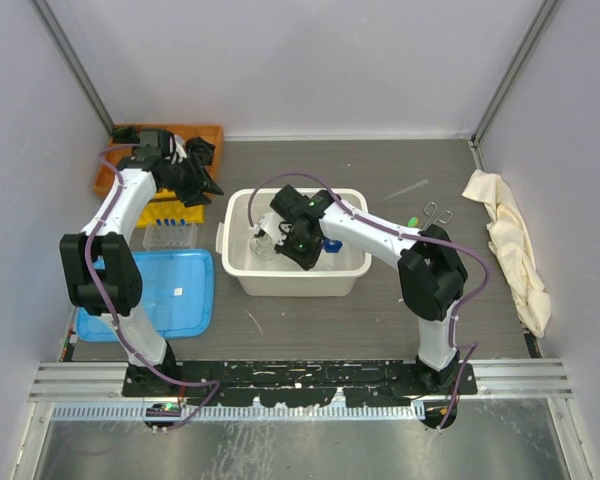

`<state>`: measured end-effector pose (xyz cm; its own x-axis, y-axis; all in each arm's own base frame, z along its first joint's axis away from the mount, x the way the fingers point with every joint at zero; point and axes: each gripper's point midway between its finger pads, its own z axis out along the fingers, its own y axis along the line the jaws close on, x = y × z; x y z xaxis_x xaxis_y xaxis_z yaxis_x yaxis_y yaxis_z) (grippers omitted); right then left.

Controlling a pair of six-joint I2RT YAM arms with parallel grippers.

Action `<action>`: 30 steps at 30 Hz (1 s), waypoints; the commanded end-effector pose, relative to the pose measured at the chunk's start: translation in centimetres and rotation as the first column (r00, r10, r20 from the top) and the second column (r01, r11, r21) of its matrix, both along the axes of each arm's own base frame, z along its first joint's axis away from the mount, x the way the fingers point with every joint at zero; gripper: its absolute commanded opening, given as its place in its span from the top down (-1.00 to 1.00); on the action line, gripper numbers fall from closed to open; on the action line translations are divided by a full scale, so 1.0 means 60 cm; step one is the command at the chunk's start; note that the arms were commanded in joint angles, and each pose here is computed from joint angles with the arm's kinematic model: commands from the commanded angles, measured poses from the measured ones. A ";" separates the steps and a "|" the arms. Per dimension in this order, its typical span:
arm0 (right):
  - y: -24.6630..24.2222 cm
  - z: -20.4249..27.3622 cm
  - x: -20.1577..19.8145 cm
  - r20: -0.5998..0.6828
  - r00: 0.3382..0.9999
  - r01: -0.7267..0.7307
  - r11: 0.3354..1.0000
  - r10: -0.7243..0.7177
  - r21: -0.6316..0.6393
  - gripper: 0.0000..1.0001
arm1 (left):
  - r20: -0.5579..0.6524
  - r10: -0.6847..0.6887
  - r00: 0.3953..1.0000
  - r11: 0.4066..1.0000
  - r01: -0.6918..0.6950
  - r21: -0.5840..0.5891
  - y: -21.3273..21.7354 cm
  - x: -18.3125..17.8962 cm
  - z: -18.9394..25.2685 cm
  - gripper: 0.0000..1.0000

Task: Organize the chemistry lab equipment
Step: Place the chemistry item in the storage box.

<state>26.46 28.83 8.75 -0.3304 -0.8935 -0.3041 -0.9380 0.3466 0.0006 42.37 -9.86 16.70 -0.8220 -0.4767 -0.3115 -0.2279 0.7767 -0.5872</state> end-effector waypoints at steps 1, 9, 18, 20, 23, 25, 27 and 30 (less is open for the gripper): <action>-0.003 -0.011 0.013 0.031 0.999 0.023 1.000 -0.022 -0.013 0.99 | 0.068 -0.011 0.998 1.000 0.011 0.002 0.002 0.003 0.040 0.08; -0.008 -0.042 0.015 0.015 0.999 0.047 0.998 -0.046 -0.053 0.98 | 0.065 -0.017 0.998 1.000 0.018 -0.007 0.000 0.007 0.042 0.09; -0.013 -0.059 0.020 0.016 0.997 0.070 0.994 -0.069 -0.086 0.95 | 0.063 -0.016 0.998 1.000 0.017 -0.013 -0.002 0.006 0.041 0.09; -0.013 -0.061 0.020 0.015 0.997 0.071 0.994 -0.070 -0.088 0.94 | 0.064 -0.017 0.998 1.000 0.018 -0.014 -0.002 0.006 0.041 0.09; -0.014 -0.064 0.021 0.016 0.997 0.076 0.993 -0.075 -0.094 0.93 | 0.063 -0.018 0.998 1.000 0.019 -0.015 -0.002 0.006 0.040 0.09; -0.015 -0.067 0.021 0.016 0.997 0.081 0.992 -0.080 -0.099 0.92 | 0.061 -0.018 0.998 1.000 0.019 -0.015 -0.002 0.005 0.040 0.09; -0.017 -0.069 0.021 0.016 0.996 0.086 0.991 -0.085 -0.104 0.92 | 0.060 -0.019 0.998 1.000 0.019 -0.015 -0.002 0.005 0.038 0.09; -0.018 -0.072 0.022 0.018 0.996 0.090 0.990 -0.089 -0.111 0.90 | 0.058 -0.019 0.998 1.000 0.020 -0.017 -0.003 0.004 0.038 0.09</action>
<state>27.07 27.57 4.30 -0.3962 -0.8977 -0.1927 -0.9119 0.4091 -0.0311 42.24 -9.86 16.65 -0.8255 -0.4718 -0.3096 -0.2259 0.7790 -0.5850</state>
